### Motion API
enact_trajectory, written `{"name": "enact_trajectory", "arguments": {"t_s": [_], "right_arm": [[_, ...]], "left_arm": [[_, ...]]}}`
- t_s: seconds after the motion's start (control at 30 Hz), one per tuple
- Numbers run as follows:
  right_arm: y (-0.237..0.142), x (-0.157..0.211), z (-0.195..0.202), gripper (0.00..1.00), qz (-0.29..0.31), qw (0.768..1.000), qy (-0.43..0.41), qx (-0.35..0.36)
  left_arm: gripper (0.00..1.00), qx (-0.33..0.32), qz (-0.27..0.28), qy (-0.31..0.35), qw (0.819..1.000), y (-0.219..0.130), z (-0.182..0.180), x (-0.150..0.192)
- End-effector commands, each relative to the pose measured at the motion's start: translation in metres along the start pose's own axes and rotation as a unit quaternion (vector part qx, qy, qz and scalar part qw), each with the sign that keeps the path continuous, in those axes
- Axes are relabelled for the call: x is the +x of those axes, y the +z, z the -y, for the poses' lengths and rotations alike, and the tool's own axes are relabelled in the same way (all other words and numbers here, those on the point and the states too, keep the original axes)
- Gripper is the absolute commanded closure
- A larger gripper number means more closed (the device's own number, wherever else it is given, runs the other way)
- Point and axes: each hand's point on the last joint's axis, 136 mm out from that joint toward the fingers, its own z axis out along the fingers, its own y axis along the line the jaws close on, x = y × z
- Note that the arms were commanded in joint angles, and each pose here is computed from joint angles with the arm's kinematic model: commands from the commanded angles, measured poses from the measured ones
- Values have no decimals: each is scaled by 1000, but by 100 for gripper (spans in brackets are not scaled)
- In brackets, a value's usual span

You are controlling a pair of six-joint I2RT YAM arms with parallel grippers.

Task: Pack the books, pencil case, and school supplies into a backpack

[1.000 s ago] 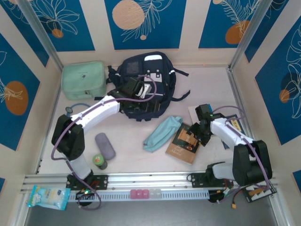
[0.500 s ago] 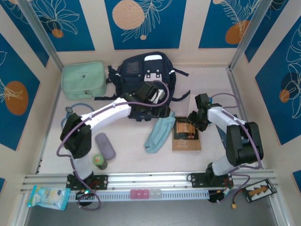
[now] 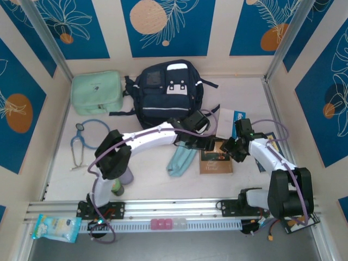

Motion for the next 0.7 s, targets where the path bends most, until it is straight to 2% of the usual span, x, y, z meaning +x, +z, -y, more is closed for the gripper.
{"name": "enact_trajectory", "arguments": {"t_s": [0.0, 0.17, 0.37, 0.67], "right_arm": [[7, 11, -1, 50, -37, 999, 9, -24], [12, 7, 1, 54, -44, 998, 15, -37], [22, 15, -2, 62, -88, 995, 25, -47], [10, 26, -4, 60, -105, 993, 14, -59]], "left_arm": [[44, -13, -9, -57, 998, 10, -4, -1], [48, -55, -32, -87, 994, 28, -18, 4], [51, -101, -55, -101, 988, 41, -30, 7], [46, -181, -49, -101, 977, 37, -67, 12]]}}
